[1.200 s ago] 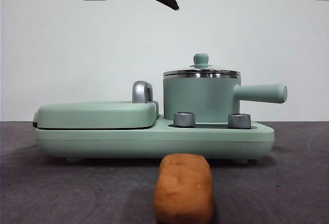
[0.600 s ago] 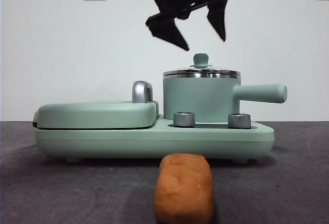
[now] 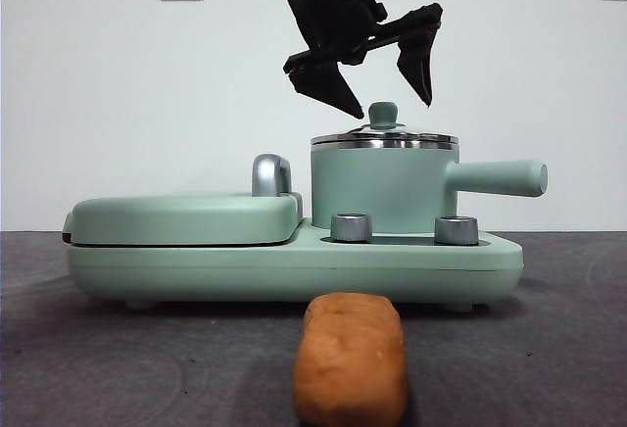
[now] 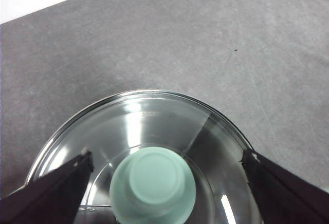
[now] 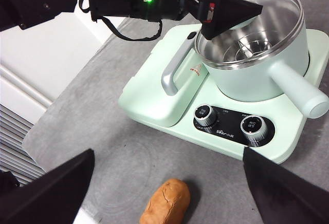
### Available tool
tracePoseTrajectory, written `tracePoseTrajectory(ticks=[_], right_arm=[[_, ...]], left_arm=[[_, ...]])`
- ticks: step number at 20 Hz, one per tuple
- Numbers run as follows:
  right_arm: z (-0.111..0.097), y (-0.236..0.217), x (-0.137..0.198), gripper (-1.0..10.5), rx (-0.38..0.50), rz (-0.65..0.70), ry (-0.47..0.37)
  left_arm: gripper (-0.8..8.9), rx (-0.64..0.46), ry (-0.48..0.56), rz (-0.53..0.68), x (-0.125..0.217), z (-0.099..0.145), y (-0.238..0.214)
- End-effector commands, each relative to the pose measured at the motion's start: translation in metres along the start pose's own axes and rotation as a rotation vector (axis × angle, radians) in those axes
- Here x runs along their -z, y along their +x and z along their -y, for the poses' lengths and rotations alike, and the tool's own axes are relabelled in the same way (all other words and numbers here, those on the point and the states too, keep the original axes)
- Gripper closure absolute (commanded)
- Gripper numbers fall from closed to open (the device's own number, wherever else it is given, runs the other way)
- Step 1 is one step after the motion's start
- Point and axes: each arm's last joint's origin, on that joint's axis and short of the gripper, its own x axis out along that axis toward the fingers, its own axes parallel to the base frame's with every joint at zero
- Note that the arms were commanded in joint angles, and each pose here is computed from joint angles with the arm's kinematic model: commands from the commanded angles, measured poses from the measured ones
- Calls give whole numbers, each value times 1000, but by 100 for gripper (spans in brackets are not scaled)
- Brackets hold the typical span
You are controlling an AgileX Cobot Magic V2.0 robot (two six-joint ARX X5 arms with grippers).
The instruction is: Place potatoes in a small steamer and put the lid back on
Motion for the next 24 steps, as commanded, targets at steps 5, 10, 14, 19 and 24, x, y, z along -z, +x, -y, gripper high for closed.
tracePoseTrajectory(ticks=[5, 10, 14, 19, 24], right_arm=[[-3, -2, -4, 485, 3, 10, -8], [-3, -2, -3, 485, 4, 2, 1], [-3, -2, -3, 485, 4, 3, 0], [-3, -2, -3, 485, 4, 3, 0], [-3, -2, -3, 485, 4, 2, 1]], left_arm=[[410, 2, 21, -49, 5, 3, 11], [415, 5, 24, 6, 0, 3, 11], [539, 2, 24, -42, 5, 3, 11], [539, 2, 25, -48, 6, 3, 13], [612, 3, 31, -6, 2, 3, 13]])
